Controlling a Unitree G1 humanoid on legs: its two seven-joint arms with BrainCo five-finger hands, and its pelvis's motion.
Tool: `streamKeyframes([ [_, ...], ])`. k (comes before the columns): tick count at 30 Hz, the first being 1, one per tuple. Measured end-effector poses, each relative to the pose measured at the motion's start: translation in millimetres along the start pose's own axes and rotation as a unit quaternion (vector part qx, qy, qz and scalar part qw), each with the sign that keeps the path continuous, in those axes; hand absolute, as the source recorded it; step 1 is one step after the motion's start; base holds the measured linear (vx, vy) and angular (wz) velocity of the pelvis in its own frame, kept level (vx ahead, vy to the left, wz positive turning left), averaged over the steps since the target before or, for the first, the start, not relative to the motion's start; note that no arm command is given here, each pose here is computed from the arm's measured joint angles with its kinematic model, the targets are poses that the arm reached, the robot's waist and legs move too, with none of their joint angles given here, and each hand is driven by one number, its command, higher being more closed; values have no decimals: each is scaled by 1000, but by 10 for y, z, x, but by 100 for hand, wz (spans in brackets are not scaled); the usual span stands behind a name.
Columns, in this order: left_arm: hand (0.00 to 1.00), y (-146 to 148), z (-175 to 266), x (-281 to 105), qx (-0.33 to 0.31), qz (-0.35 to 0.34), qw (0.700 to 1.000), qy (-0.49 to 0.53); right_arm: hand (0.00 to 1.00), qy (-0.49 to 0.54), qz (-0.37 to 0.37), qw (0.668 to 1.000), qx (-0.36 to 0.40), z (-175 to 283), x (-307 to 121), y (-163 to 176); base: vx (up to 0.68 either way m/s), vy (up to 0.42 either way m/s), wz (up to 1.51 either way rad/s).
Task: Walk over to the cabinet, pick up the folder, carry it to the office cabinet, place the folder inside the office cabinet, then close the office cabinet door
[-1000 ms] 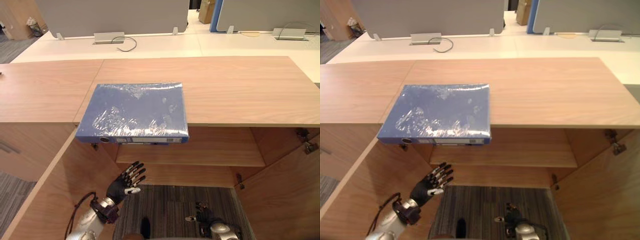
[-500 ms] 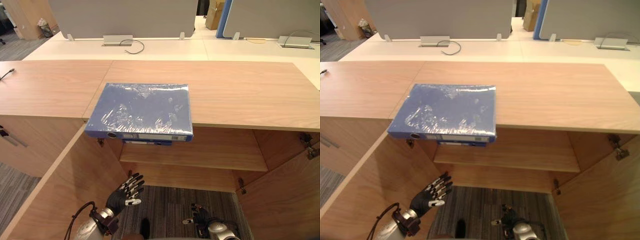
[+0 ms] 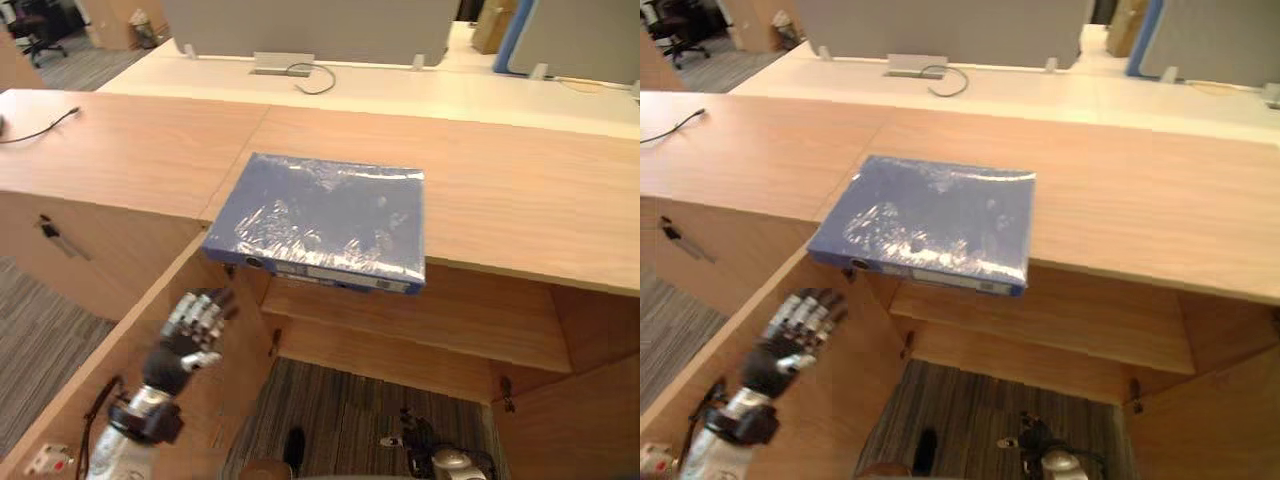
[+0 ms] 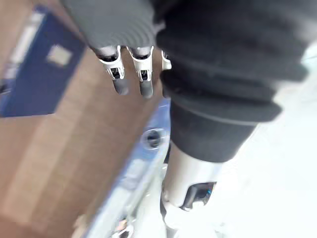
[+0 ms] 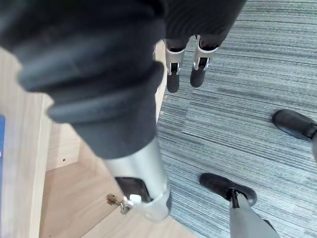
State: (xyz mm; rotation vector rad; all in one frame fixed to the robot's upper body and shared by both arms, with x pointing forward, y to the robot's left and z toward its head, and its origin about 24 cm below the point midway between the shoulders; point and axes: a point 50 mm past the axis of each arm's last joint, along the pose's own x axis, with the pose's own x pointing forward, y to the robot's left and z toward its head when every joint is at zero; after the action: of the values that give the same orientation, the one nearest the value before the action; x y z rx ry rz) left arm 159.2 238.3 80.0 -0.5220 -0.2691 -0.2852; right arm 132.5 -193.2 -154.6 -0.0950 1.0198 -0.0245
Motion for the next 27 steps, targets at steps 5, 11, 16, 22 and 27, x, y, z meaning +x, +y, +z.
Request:
streamKeyframes([
  [5,0,-59,450,7,21,20,982,-188,0,4,-22,999,40,-68,-24,-90,-8,-1,19],
  [11,0,-99,706,-49,38,59,946,-318,0,9,-21,998,64,-117,-34,-36,-55,3,14],
  [16,0,-184,861,-40,66,81,923,-371,0,13,-7,997,75,-177,-52,107,-55,12,7],
  [22,0,-493,871,131,193,162,895,-367,0,28,4,996,84,-205,-54,281,-16,3,2],
  [27,0,-874,621,441,375,112,861,-324,0,32,14,997,62,-194,-51,361,-14,1,-18],
])
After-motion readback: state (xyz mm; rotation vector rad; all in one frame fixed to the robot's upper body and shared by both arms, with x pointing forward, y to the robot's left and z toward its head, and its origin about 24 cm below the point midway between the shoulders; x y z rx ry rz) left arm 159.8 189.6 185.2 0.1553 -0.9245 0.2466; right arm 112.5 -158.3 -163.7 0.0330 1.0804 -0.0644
